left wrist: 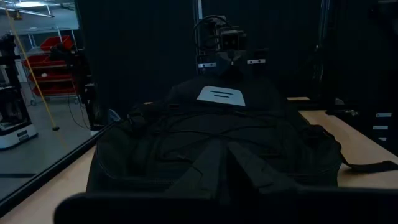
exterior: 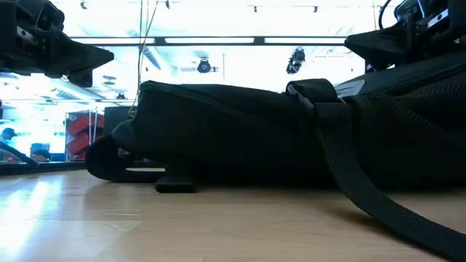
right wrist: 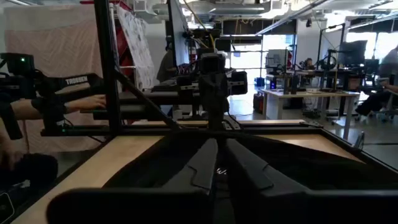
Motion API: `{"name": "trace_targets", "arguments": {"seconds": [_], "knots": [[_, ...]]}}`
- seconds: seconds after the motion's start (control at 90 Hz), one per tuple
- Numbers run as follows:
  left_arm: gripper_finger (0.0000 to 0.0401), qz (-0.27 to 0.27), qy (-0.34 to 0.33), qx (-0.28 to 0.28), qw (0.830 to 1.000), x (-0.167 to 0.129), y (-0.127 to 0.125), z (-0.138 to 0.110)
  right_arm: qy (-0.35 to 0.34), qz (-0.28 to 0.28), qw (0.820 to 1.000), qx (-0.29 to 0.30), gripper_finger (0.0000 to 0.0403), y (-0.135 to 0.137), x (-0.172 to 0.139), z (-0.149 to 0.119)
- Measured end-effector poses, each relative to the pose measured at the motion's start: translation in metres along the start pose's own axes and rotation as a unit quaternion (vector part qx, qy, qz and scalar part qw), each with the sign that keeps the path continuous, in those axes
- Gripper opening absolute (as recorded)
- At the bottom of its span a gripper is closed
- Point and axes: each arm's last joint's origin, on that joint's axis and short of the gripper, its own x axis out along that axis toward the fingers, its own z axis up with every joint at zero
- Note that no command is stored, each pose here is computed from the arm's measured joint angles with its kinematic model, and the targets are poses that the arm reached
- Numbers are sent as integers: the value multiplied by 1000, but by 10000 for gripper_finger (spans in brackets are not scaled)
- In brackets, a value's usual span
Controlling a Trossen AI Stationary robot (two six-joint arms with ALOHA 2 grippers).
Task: Unpack backpack
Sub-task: Return to Home Position
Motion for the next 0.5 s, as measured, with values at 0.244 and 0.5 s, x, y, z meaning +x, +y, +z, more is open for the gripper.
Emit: {"name": "trace_targets", "arguments": {"seconds": [0.244, 0.5], "knots": [[0, 0, 0, 0, 1000, 0, 0, 0, 0, 0, 1000, 0, 5, 0, 0, 0], [0, 0, 0, 0, 1000, 0, 0, 0, 0, 0, 1000, 0, 14, 0, 0, 0]]}}
